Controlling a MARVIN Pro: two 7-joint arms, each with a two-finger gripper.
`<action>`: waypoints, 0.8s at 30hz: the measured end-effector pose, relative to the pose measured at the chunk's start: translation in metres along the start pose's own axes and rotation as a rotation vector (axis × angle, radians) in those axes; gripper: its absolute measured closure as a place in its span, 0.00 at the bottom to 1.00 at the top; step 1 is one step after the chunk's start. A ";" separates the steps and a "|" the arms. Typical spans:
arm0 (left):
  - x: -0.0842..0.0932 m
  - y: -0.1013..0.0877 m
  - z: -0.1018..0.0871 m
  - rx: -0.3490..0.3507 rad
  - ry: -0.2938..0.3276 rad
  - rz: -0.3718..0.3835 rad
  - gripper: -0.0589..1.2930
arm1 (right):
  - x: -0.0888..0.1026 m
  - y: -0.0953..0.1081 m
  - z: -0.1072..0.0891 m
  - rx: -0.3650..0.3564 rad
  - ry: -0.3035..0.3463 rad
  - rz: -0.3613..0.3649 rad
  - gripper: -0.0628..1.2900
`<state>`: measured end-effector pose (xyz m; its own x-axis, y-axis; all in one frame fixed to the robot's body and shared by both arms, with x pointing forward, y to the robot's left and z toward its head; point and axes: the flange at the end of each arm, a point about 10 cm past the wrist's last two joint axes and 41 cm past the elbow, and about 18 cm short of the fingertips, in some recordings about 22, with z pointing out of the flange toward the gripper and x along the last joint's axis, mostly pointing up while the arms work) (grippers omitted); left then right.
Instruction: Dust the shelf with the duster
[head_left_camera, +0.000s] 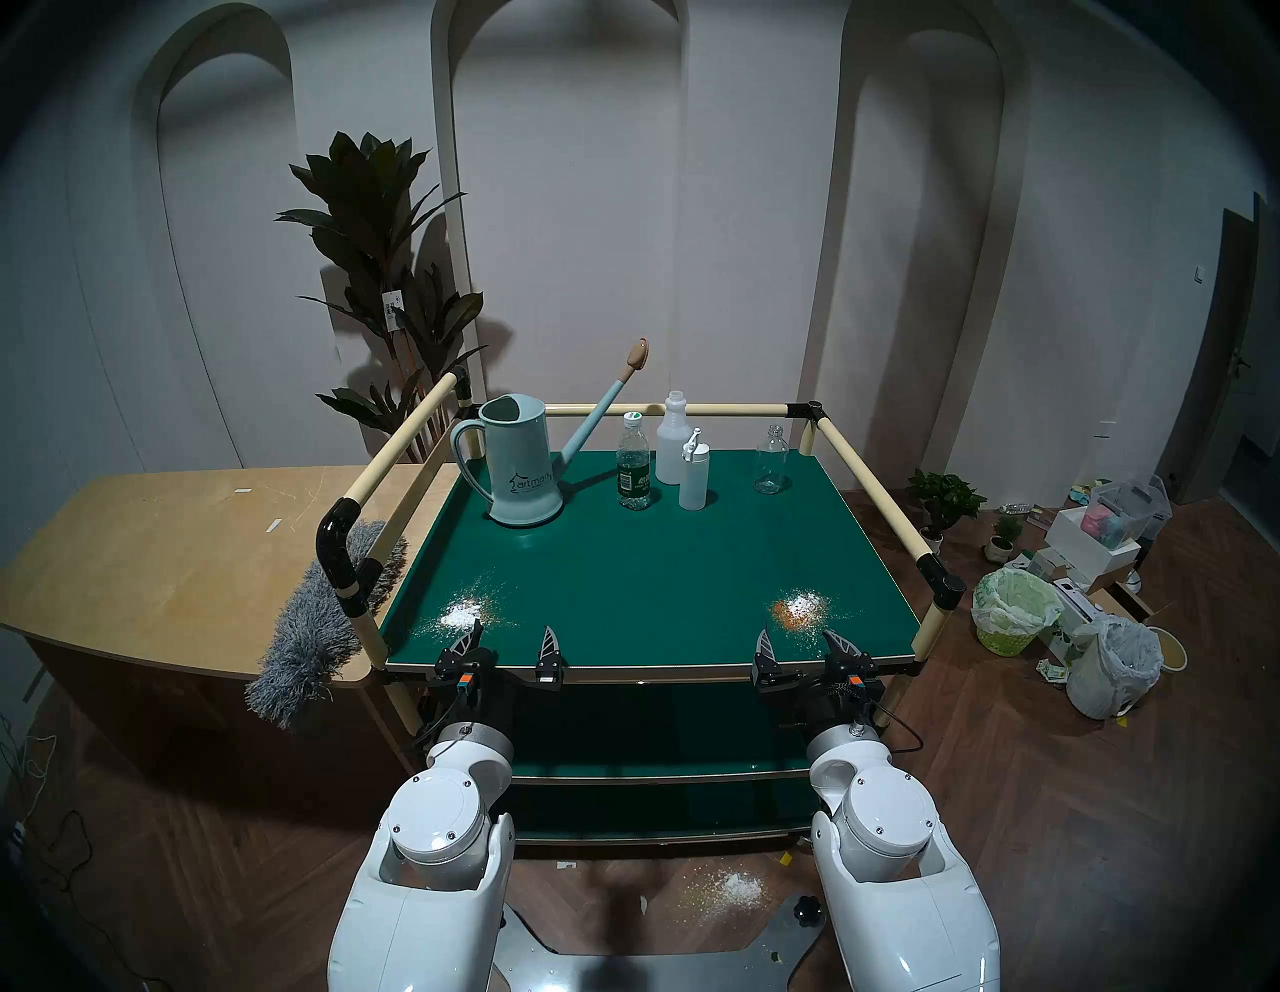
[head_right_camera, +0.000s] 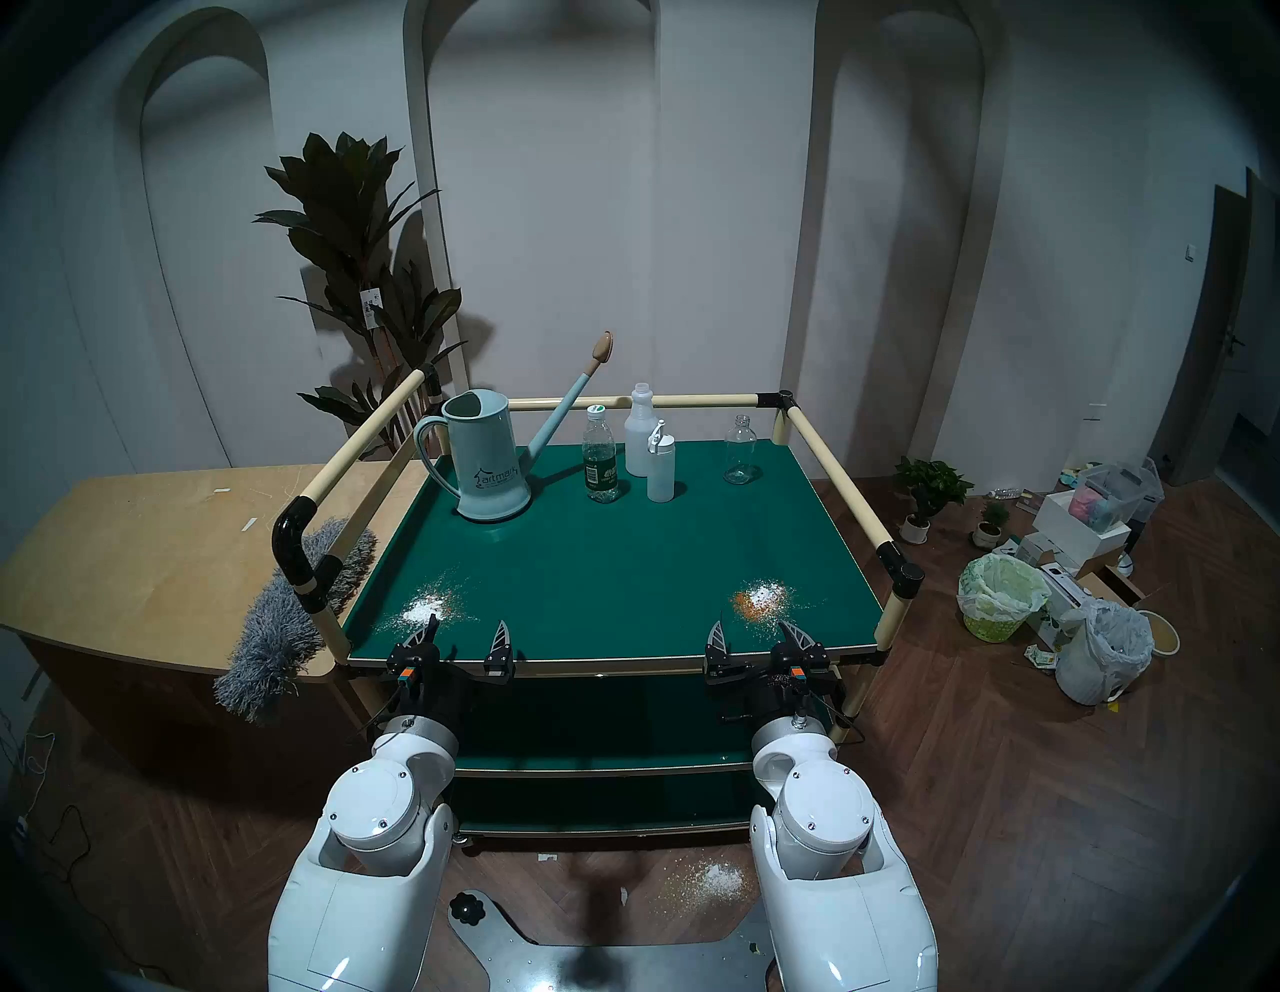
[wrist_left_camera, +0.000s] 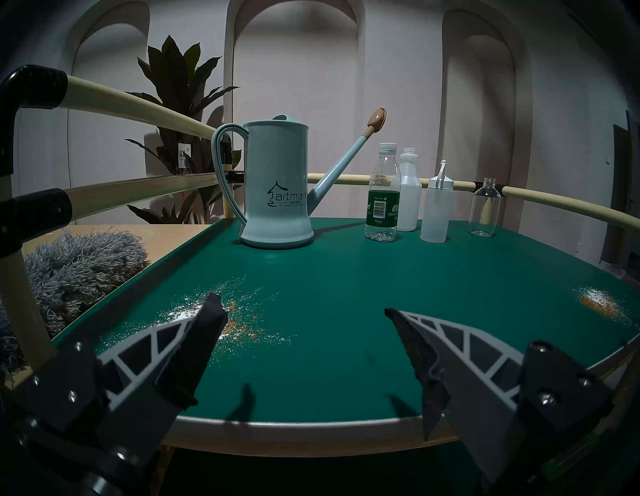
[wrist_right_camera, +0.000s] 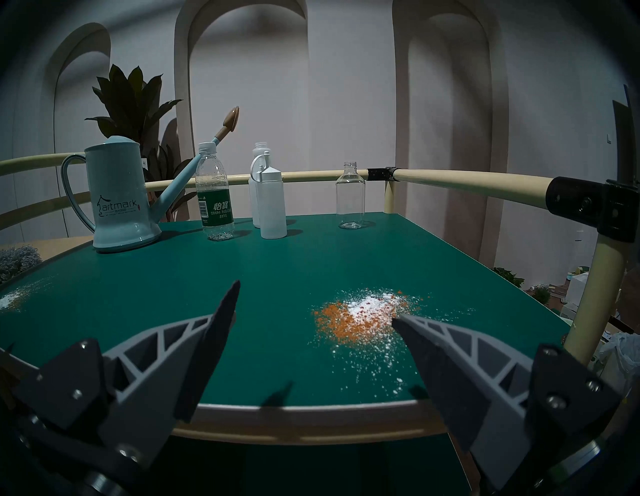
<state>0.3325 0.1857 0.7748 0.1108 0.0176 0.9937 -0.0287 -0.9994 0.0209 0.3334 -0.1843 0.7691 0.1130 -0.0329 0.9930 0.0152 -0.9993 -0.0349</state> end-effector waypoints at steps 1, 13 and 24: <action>0.000 0.000 0.000 0.000 0.000 0.000 0.03 | 0.000 0.000 0.000 0.000 0.000 0.000 0.03; 0.000 0.000 0.000 0.000 -0.001 0.000 0.03 | 0.000 0.000 0.000 0.000 -0.001 0.000 0.03; -0.002 -0.003 0.000 0.017 0.000 0.017 0.03 | 0.000 0.000 0.000 0.000 -0.001 0.000 0.03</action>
<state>0.3322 0.1884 0.7724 0.1104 0.0006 0.9939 -0.0141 -0.9999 0.0021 0.3332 -0.1843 0.7686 0.1142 -0.0330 0.9929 0.0150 -0.9993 -0.0349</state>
